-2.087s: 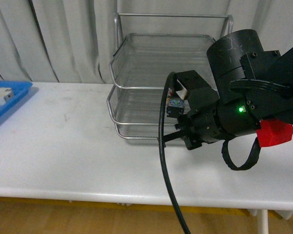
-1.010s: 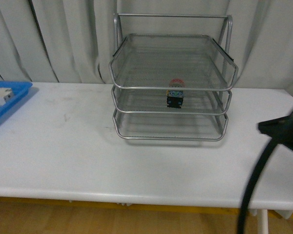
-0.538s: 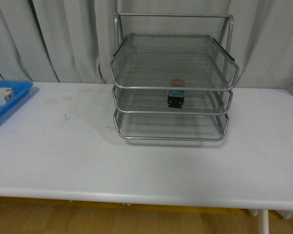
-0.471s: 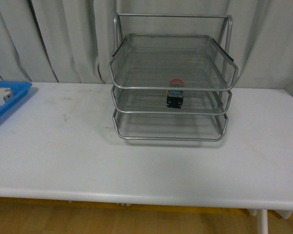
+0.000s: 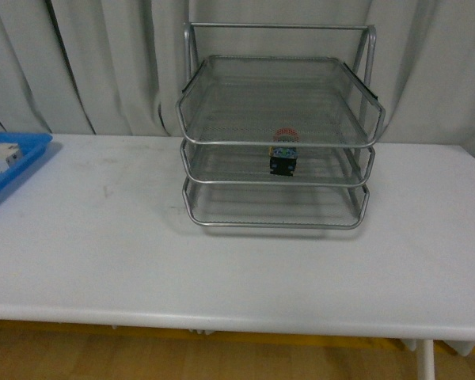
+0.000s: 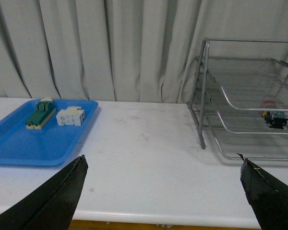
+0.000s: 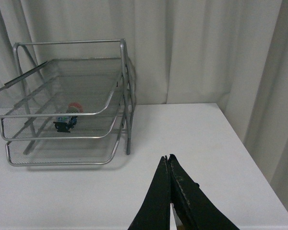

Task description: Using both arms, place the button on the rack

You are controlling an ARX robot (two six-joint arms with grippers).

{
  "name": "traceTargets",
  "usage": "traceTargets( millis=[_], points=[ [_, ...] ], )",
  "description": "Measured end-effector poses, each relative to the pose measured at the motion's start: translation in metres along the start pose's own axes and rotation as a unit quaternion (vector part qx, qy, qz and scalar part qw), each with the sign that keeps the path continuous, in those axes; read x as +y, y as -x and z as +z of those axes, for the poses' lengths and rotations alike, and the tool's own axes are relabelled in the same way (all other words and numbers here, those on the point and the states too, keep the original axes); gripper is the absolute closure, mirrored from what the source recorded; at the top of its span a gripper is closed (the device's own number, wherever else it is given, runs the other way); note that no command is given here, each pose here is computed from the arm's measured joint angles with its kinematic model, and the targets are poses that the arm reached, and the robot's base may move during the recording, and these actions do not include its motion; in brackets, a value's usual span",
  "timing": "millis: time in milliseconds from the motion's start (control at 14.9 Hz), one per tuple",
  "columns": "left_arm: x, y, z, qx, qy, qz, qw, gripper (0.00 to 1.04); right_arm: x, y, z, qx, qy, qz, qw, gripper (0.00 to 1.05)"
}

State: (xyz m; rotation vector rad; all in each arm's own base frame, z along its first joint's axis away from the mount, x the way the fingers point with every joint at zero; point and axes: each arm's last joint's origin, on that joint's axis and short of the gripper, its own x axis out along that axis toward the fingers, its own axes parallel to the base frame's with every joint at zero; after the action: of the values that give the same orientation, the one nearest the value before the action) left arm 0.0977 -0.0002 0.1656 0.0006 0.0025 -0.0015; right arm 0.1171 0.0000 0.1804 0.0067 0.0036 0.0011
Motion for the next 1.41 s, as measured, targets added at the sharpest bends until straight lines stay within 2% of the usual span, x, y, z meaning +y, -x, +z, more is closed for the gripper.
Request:
traceTargets(
  millis=[471,606,673,1212,1279,1413],
  points=[
    [0.0,0.0,0.0,0.0,0.0,0.0,1.0,0.07,0.0,0.009,-0.01,-0.01,0.0,0.0,1.0,1.03],
    [0.0,0.0,0.0,0.0,0.0,0.0,1.0,0.07,0.0,0.017,-0.017,0.018,0.0,-0.001,1.0,1.03],
    [0.0,0.0,0.0,0.0,0.0,0.0,1.0,0.07,0.0,0.02,-0.011,-0.014,0.0,0.0,1.0,1.03],
    [0.0,0.0,0.0,0.0,0.0,0.0,1.0,0.07,0.0,0.02,-0.014,-0.004,0.0,-0.001,1.0,1.03],
    [0.0,0.0,0.0,0.0,0.0,0.0,1.0,0.07,0.0,0.02,-0.014,-0.004,0.001,-0.001,1.0,0.96],
    [0.0,0.0,0.0,0.0,0.0,0.0,1.0,0.07,0.0,0.02,-0.014,-0.004,0.001,-0.001,1.0,0.7]
  ],
)
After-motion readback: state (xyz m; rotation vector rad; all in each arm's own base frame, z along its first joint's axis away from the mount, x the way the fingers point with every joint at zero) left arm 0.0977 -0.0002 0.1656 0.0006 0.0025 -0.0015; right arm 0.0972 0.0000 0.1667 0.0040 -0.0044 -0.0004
